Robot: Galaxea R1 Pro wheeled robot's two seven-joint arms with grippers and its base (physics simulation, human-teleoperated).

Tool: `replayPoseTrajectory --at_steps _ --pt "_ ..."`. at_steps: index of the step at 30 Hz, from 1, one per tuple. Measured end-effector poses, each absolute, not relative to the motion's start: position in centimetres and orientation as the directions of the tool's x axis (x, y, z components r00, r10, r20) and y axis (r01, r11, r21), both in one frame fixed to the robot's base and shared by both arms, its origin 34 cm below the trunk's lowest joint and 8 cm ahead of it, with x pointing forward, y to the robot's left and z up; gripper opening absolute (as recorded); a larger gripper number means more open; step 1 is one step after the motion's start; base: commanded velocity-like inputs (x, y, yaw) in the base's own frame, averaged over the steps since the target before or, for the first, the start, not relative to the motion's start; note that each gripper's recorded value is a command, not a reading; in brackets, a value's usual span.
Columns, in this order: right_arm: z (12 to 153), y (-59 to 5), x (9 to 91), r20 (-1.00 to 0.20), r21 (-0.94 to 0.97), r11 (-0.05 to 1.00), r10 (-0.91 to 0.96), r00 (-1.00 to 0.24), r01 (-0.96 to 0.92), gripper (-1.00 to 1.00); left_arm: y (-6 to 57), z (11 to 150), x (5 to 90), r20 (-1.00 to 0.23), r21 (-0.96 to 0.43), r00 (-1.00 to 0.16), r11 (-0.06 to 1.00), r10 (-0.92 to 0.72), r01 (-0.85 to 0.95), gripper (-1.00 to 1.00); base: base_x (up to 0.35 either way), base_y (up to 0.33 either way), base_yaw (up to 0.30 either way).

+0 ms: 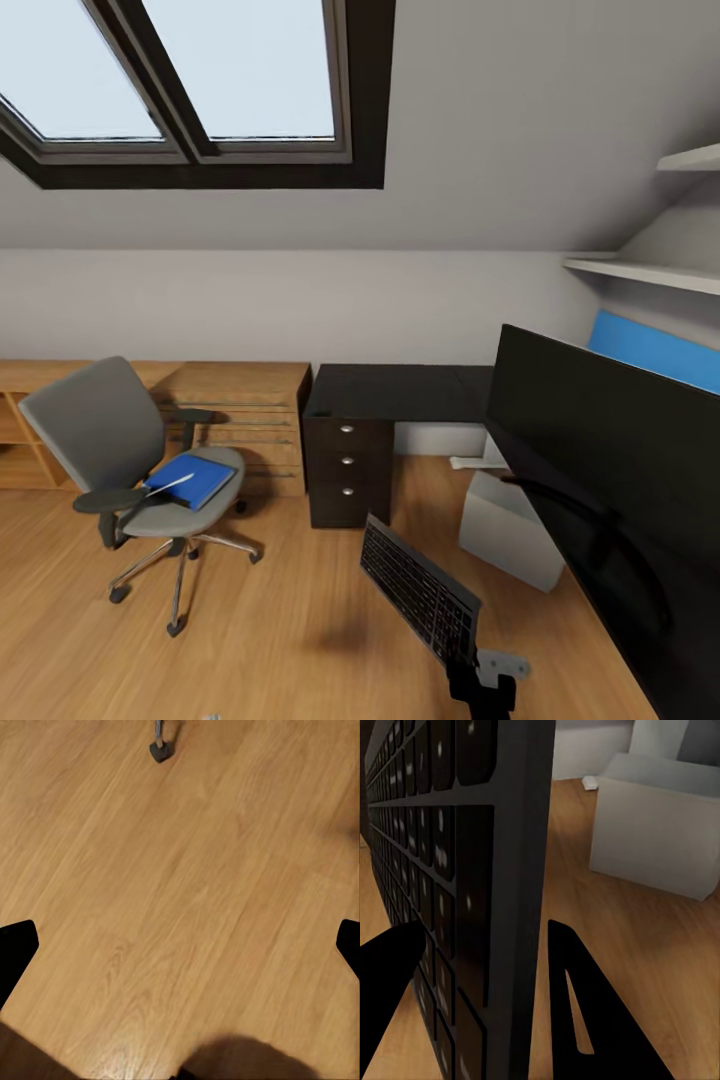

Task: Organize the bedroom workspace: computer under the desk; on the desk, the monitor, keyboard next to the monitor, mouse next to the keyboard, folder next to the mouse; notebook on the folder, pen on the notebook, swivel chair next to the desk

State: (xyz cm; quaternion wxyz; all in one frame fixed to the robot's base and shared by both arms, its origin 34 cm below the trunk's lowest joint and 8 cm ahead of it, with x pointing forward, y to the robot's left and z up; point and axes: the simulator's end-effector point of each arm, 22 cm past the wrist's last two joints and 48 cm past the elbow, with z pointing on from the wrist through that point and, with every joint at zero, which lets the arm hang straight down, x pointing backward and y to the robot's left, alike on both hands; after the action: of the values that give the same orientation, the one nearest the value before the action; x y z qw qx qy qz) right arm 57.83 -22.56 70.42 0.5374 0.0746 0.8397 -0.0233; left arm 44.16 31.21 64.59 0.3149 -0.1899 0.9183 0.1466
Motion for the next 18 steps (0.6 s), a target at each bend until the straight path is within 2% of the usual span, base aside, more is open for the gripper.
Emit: replayPoseTrajectory --at_steps 18 --pt "72.5 -22.6 57.5 -0.904 0.04 0.988 0.099 -0.417 0.147 -1.0 31.3 66.8 43.8 -0.634 0.152 -0.73 0.885 -0.255 -0.44 1.0 0.338 0.0 0.0"
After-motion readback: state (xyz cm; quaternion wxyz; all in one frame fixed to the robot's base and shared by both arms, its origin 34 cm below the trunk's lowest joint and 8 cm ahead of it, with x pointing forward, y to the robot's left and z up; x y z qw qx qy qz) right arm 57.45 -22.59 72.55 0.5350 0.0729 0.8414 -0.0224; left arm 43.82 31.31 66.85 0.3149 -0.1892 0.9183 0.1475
